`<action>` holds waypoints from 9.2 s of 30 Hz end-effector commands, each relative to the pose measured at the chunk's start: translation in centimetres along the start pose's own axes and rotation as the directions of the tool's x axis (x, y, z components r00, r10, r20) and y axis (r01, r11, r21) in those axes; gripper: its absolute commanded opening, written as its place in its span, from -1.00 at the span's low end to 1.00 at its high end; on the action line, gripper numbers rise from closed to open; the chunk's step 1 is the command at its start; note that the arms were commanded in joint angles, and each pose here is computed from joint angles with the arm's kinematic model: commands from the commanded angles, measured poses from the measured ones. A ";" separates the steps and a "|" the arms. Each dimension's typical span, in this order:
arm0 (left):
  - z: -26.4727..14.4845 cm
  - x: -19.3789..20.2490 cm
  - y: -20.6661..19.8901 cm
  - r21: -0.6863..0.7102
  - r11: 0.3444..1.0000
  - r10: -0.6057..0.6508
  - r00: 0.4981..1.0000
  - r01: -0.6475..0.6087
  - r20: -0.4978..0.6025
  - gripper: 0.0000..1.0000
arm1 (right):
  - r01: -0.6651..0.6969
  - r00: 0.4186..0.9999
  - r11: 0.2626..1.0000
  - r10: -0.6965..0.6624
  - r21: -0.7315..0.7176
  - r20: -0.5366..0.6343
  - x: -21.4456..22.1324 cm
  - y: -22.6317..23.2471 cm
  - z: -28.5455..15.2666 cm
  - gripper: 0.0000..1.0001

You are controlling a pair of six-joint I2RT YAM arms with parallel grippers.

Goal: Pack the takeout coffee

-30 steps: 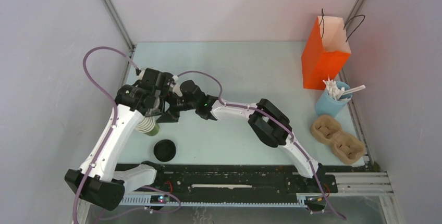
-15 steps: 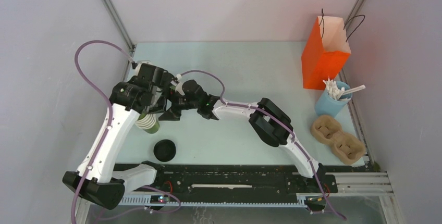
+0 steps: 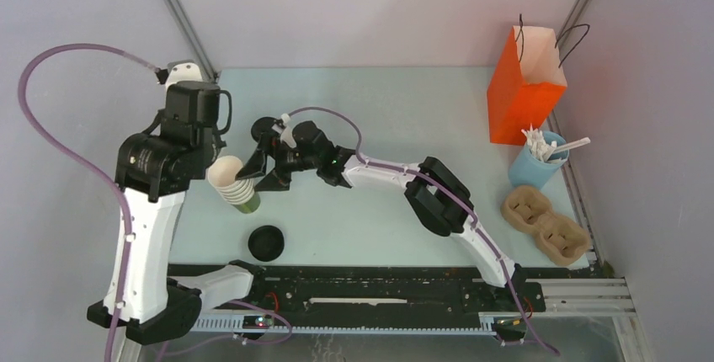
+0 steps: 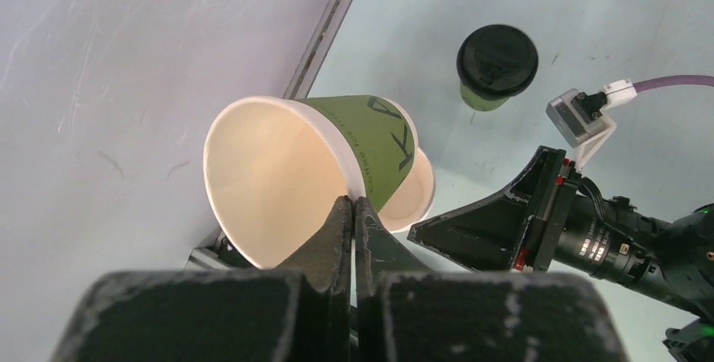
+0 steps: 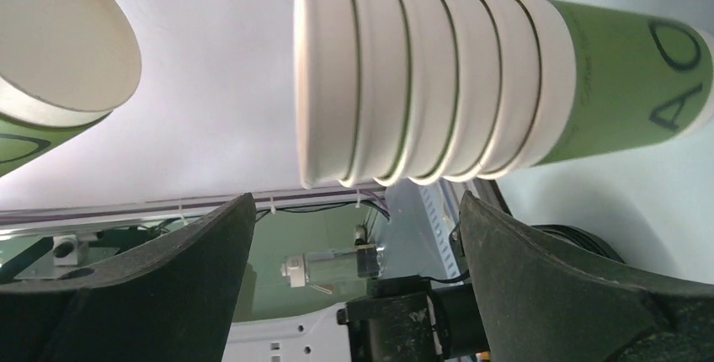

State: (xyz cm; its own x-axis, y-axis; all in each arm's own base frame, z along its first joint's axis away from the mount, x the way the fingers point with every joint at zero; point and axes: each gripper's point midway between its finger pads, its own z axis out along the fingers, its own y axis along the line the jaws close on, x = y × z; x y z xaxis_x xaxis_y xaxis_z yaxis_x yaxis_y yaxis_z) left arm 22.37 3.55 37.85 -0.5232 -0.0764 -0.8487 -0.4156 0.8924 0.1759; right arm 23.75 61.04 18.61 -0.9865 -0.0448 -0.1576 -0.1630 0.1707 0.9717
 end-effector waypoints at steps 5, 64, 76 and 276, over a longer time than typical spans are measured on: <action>-2.7 -2.4 -2.6 0.162 0.987 -0.018 0.998 0.008 0.058 -1.00 | 0.127 0.990 0.988 -0.121 -0.089 0.072 -4.6 7.4 -8.3 0.99; -2.6 6.5 -33.3 0.484 0.757 0.478 0.877 -0.440 0.049 0.47 | 0.050 0.813 0.655 -0.465 0.754 0.350 2.3 -8.3 -46.3 0.98; -4.1 8.8 -9.6 0.441 0.892 0.101 0.995 -0.096 0.011 0.99 | 0.231 0.928 0.783 -0.355 0.577 0.110 6.0 -7.6 -20.2 0.76; -8.9 6.1 -25.5 0.885 -0.106 -0.120 0.877 0.454 -0.465 0.12 | 0.450 0.832 0.882 -0.356 -0.141 0.426 1.4 19.0 -35.4 0.62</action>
State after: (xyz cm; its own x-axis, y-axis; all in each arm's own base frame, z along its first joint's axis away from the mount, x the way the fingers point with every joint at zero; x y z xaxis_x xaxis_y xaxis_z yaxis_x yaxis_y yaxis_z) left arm 21.06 -26.30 36.34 -0.7992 -0.3461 -0.4915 0.5234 0.0015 -0.8521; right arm 19.54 31.08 41.86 -0.8398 0.2805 -0.4648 -0.5012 -0.0718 0.8623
